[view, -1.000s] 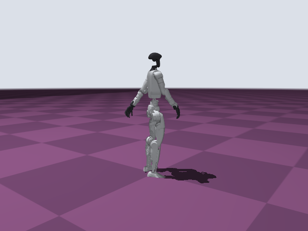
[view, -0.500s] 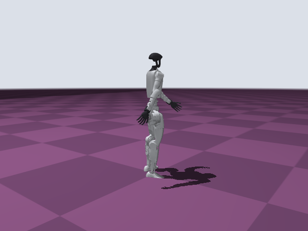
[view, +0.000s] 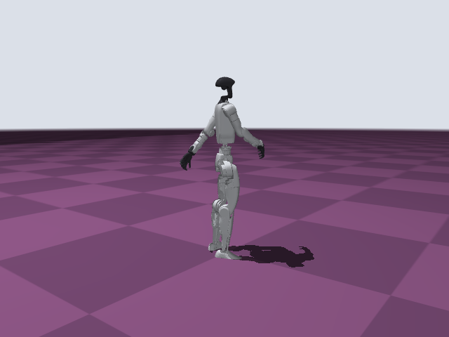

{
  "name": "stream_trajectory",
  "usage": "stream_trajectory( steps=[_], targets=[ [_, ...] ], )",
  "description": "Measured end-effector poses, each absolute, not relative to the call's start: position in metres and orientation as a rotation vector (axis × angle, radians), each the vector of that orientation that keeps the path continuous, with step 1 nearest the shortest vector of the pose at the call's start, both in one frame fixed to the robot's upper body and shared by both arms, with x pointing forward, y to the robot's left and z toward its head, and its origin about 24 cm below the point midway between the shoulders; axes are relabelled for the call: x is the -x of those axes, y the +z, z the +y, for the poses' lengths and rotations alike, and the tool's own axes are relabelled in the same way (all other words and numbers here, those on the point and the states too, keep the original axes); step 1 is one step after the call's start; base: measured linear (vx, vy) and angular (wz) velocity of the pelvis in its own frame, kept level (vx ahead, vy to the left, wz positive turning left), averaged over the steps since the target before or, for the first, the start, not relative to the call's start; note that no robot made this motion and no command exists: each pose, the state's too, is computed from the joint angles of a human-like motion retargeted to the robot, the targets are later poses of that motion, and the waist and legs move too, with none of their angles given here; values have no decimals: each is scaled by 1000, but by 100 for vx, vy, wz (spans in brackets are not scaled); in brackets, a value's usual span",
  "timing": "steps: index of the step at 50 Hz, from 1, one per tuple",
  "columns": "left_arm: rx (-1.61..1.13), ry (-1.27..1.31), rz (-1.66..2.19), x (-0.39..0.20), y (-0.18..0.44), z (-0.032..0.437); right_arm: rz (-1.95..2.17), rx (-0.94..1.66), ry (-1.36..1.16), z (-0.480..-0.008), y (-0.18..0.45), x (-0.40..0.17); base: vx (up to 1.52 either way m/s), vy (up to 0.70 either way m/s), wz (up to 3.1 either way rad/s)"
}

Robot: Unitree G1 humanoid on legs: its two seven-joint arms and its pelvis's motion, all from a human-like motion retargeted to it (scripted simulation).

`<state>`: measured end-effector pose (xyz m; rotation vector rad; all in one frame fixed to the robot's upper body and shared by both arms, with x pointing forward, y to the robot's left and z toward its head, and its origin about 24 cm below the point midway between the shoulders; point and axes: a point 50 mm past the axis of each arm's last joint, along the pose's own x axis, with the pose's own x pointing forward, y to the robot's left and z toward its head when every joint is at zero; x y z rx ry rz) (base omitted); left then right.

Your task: In place motions

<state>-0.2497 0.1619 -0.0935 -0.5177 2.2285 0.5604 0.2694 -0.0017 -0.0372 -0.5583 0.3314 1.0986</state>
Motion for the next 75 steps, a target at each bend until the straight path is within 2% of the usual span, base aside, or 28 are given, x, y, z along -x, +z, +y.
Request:
stream_trajectory(
  steps=[5, 7, 10, 12, 15, 17, 20, 25, 30, 33, 36, 40, 42, 46, 50, 53, 55, 60, 62, 68, 72, 75],
  targets=[
    [630, 739, 1845, 125, -158, 170, 609, 653, 1047, -55, -100, -223, 2, 3, 44],
    [638, 678, 1679, 56, -174, 172, 830, 671, 968, -91, -134, -184, 3, 5, 85],
    [606, 444, 1467, -42, -177, 167, 1222, 669, 793, -149, -170, -105, 3, 5, 92],
    [540, 190, 1295, -117, -164, 153, 1579, 610, 595, -191, -177, -29, 3, 5, 89],
    [410, -67, 1039, -203, -133, 130, 1954, 459, 311, -226, -163, 65, 8, 3, 43],
    [315, -168, 840, -254, -101, 113, 2102, 374, 116, -239, -148, 117, 0, 0, 0],
    [184, -228, 571, -300, -57, 103, 2176, 379, -87, -250, -127, 166, -1, 0, -12],
    [16, -179, 432, -310, -43, 123, 2254, 452, -171, -261, -107, 198, -1, 1, -20],
    [33, -123, 742, -241, -107, 150, 2187, 475, -101, -261, -125, 160, -1, 0, -29],
    [93, -76, 1040, -165, -150, 164, 2060, 524, 47, -251, -147, 110, 2, -4, -39],
    [188, 64, 1439, -45, -178, 176, 1840, 567, 307, -222, -169, 24, -1, -6, -72],
    [346, 291, 1832, 94, -167, 173, 1469, 580, 651, -158, -172, -89, -5, -7, -85],
    [440, 392, 2009, 164, -144, 162, 1195, 554, 824, -108, -155, -150, -3, -9, -68],
    [516, 430, 2179, 240, -102, 145, 768, 482, 1003, -39, -101, -223, -2, -8, -26],
    [540, 453, 2253, 259, -88, 142, 415, 475, 1068, -8, -53, -257, -4, -8, 19],
    [537, 525, 2188, 236, -104, 155, 317, 545, 1047, -15, -48, -259, 1, -8, 52],
    [500, 565, 2076, 200, -126, 168, 355, 611, 1014, -31, -64, -250, 0, -2, 55],
    [388, 524, 1746, 62, -172, 185, 792, 704, 916, -98, -136, -180, 0, 3, 40],
    [379, 353, 1587, -18, -177, 180, 1119, 728, 788, -141, -167, -119, 1, 2, 53],
    [243, -124, 1086, -202, -134, 138, 1811, 724, 236, -237, -165, 47, 5, 6, 27],
    [67, -209, 755, -277, -83, 118, 2036, 642, 1, -263, -139, 124, 3, 6, 7],
    [6, -194, 630, -297, -63, 112, 2129, 603, -100, -271, -123, 160, 0, 4, 0]
  ],
)
